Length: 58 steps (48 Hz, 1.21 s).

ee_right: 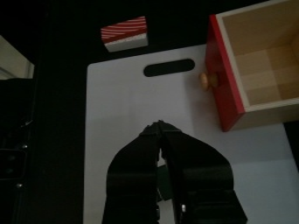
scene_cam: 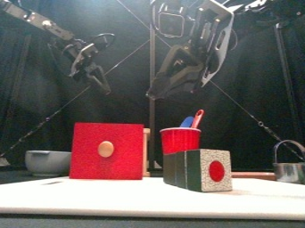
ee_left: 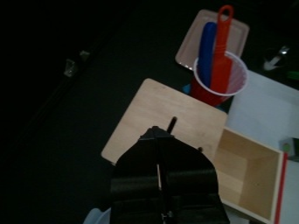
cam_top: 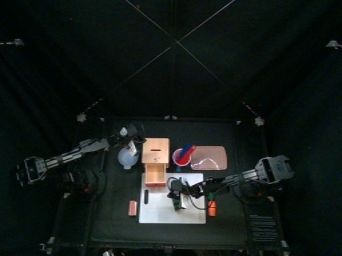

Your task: Close drawer

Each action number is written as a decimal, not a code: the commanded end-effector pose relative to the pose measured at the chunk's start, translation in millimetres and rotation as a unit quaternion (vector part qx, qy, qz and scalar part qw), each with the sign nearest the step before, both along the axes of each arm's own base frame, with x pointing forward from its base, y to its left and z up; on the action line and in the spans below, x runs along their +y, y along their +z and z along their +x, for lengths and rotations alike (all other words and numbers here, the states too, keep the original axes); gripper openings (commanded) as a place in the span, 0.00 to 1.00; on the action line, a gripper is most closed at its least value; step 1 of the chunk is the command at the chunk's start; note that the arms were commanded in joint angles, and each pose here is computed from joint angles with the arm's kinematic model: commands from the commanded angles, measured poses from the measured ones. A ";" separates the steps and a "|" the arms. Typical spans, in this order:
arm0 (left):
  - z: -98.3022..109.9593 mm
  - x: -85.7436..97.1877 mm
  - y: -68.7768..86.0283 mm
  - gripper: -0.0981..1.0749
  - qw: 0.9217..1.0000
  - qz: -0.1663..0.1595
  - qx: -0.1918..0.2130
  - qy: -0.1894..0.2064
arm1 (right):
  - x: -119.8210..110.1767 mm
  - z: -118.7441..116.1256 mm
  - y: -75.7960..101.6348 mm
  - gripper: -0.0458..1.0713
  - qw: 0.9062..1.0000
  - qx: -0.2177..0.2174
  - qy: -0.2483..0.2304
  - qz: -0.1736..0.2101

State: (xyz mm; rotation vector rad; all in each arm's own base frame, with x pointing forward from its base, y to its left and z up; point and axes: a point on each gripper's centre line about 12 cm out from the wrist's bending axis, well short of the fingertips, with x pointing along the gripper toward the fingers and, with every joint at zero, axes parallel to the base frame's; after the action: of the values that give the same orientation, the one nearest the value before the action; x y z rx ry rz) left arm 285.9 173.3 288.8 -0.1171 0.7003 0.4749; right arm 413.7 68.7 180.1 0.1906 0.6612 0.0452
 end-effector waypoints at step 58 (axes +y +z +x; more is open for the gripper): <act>72.9 88.4 -86.2 0.14 0.980 -0.079 0.175 -0.060 | -6.3 67.6 -25.5 0.24 0.996 0.049 -0.048 -0.055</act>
State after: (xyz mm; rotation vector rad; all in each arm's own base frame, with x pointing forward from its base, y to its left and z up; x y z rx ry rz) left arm 354.8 260.9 190.4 -0.1541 1.1228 0.3177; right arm 473.2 67.9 135.9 0.1127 0.7927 -0.0809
